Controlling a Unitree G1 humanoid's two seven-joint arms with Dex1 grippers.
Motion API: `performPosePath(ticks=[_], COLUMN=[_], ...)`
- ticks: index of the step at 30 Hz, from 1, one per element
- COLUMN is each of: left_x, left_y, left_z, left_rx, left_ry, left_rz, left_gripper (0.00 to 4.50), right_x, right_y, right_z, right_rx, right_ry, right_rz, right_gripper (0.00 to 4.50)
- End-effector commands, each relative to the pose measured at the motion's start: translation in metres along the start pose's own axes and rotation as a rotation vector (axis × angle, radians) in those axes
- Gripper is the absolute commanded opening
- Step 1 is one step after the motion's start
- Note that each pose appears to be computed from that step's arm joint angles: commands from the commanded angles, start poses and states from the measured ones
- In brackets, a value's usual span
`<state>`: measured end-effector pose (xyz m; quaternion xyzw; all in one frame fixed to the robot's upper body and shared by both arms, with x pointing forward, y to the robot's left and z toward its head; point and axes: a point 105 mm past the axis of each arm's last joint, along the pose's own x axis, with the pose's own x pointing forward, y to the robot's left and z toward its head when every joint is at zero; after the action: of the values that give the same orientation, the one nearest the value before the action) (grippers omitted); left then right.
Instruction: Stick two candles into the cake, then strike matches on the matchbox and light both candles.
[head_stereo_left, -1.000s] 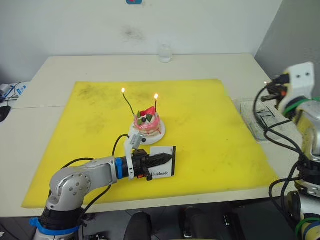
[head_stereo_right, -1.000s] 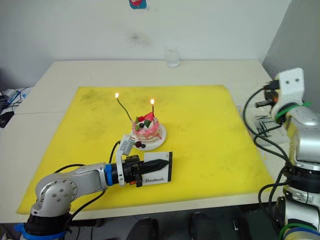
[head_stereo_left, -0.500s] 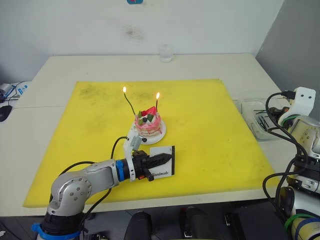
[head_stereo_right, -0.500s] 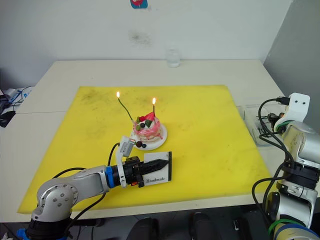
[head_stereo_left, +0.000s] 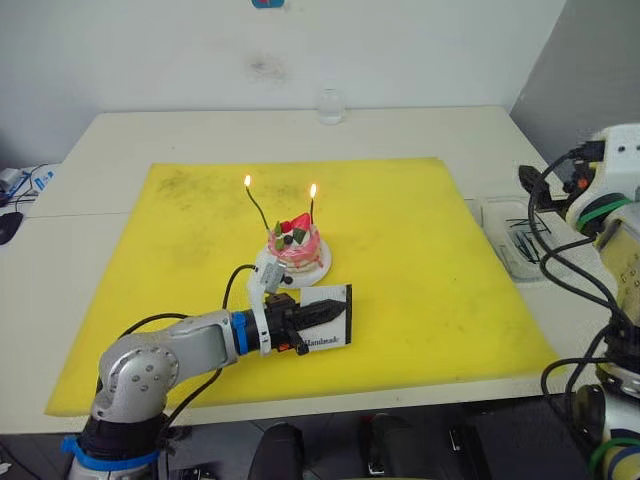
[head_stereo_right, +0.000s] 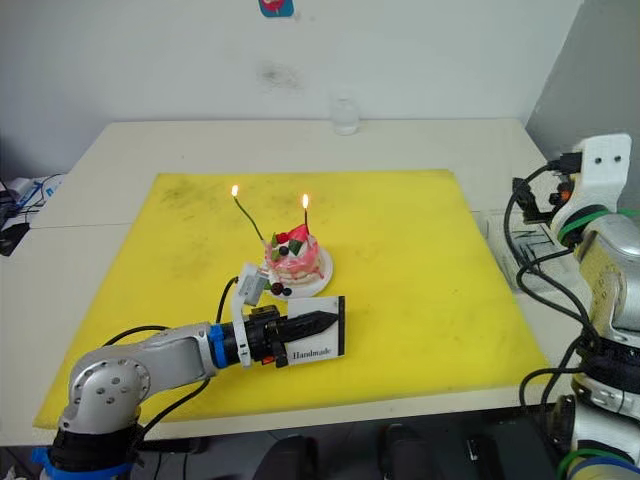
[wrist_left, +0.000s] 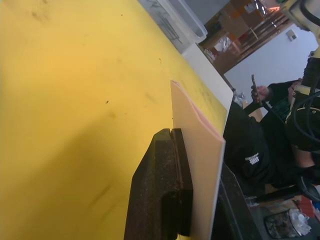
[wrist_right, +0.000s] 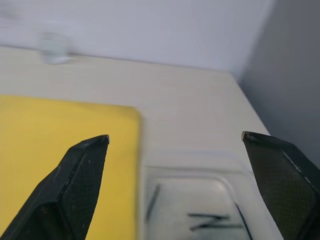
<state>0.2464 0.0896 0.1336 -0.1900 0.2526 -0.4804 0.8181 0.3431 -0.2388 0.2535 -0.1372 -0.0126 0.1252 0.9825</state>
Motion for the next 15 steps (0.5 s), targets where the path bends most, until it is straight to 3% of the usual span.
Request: performPosePath(ticks=[1,4,10,15], left_x=[-0.004,-0.005,-0.006,-0.008], left_y=[0.008,0.015,0.029,0.031], left_z=[0.001,-0.005,-0.018,-0.016], left_rx=[0.001,-0.007,-0.019,0.024], left_ry=[0.056,0.110,0.214,0.224], left_rz=[0.072,0.121,0.173,0.184], left_gripper=[0.00,0.00,0.00,1.35], right_x=[-0.021,-0.041,-0.056,-0.055], right_y=[0.056,0.083,0.115,0.124], right_z=[0.019,0.011,0.004,-0.002], right_rx=[-0.178,-0.190,-0.171,-0.168], right_ry=[-0.047,0.020,0.065,0.069], right_rz=[0.375,0.595,0.774,0.786], right_gripper=[4.45,4.45,4.45,4.50])
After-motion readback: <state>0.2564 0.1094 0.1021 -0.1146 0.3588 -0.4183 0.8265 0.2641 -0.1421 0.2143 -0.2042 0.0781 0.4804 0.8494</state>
